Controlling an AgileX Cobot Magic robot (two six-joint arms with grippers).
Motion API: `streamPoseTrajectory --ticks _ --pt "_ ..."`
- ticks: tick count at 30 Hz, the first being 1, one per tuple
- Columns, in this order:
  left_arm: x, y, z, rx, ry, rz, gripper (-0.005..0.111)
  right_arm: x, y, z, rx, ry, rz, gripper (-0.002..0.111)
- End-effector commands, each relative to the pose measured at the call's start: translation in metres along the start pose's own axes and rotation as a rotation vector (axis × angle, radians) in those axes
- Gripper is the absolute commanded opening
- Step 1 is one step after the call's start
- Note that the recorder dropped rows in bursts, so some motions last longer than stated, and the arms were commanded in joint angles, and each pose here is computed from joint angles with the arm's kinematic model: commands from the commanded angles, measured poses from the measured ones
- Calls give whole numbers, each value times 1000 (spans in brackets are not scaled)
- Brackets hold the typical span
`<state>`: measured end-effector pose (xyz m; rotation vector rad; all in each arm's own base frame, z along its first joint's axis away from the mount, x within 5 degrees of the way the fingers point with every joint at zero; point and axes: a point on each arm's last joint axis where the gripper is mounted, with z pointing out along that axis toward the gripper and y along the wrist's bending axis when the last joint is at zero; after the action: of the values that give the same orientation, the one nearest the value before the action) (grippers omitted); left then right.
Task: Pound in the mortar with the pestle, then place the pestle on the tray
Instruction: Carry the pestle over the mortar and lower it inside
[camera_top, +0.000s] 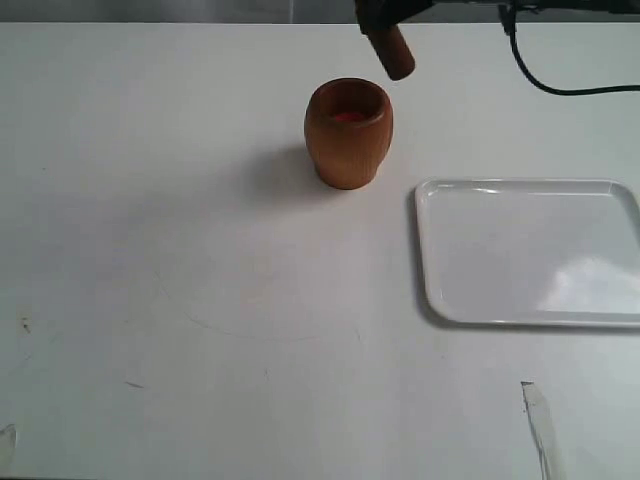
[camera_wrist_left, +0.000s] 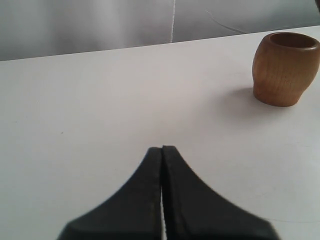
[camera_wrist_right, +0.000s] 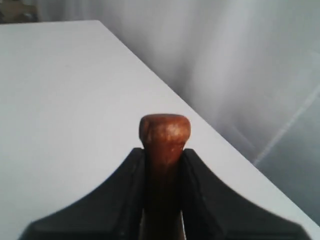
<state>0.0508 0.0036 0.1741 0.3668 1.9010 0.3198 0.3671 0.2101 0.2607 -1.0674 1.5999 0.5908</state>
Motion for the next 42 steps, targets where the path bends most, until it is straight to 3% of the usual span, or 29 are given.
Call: streamPoseTrajectory --ticks 1,6,11,13,16,21,24,27,31,34,39,42 --pt "0 -1 0 8 -7 -12 0 -10 -31 -29 405 142 25 0" --pt "0 -1 0 8 -7 -12 0 -38 -54 -97 913 305 -24 0" --pt "0 -1 0 8 -7 -12 0 -43 -60 -141 1243 442 20 0" --pt "0 -1 0 8 -7 -12 0 -44 -59 -151 1312 473 38 0" --pt "0 -1 0 8 -7 -12 0 -48 -49 -148 1196 395 22 0" --pt "0 -1 0 8 -7 -12 0 -64 9 -109 636 59 99 0" --pt "0 -1 0 8 -7 -12 0 -63 52 -89 278 -43 151 0" --pt "0 -1 0 8 -7 -12 0 -51 76 -80 132 -17 188 0" --pt "0 -1 0 8 -7 -12 0 -27 77 -83 126 196 203 0" --pt "0 -1 0 8 -7 -12 0 -18 64 -89 233 291 198 0" --pt "0 -1 0 8 -7 -12 0 -35 44 -92 451 109 117 0" --pt "0 -1 0 8 -7 -12 0 -49 48 -89 531 -32 60 0"
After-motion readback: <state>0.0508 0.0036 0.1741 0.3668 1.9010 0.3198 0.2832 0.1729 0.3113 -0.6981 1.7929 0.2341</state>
